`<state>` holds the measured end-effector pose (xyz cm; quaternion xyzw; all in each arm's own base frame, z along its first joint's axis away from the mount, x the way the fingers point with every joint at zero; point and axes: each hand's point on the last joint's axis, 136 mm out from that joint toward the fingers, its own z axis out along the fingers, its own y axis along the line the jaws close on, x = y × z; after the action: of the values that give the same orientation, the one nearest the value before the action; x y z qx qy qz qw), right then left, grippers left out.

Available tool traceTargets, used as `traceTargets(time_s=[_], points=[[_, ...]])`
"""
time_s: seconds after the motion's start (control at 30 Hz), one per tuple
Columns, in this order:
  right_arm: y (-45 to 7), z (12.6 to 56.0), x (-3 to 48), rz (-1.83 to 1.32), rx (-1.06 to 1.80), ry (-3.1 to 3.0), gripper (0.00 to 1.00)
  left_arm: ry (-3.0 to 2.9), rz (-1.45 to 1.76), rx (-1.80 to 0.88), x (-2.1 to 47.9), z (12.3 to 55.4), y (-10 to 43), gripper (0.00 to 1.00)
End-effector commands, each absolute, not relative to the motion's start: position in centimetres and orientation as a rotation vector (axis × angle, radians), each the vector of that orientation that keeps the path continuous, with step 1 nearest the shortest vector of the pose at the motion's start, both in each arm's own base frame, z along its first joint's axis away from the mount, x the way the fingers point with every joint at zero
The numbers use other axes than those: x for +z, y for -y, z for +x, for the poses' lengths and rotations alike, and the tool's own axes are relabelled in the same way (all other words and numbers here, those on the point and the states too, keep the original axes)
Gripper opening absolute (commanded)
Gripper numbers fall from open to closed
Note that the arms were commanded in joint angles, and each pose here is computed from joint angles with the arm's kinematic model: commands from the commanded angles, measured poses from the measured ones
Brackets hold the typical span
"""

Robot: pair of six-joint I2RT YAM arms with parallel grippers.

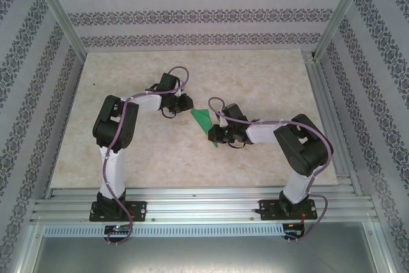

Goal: Fold a paper plane with a square sheet of paper (pick it up from the middle)

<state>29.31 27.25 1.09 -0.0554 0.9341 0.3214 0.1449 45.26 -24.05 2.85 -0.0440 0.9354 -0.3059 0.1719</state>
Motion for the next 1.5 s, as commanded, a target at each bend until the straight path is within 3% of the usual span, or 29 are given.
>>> traceTargets(time_s=[0.0,0.2,0.4,0.77,1.13,1.47], points=[[-23.7,23.9,-3.8,-0.093,0.748,-2.968,0.08,-2.564,-0.101,-0.81,6.3,46.2,22.1,0.24],[-25.6,25.9,-0.4,-0.09,0.887,-2.838,0.07,-2.456,-0.046,-0.91,10.9,43.8,23.4,0.25],[-27.1,26.8,1.8,-0.044,1.056,-2.795,0.05,-2.441,0.039,-0.986,11.7,40.0,26.3,0.26],[-26.0,27.1,1.6,-0.01,0.971,-2.78,0.0,-2.51,0.122,-1.134,8.8,34.6,31.3,0.24],[-25.9,27.1,1.1,0.003,0.966,-2.79,0.0,-2.583,0.104,-1.2,5.7,33.1,33.5,0.17],[-25.9,27.2,0.9,0.014,0.967,-2.793,0.0,-2.659,0.076,-1.24,3.6,31.0,34.1,0.17]])
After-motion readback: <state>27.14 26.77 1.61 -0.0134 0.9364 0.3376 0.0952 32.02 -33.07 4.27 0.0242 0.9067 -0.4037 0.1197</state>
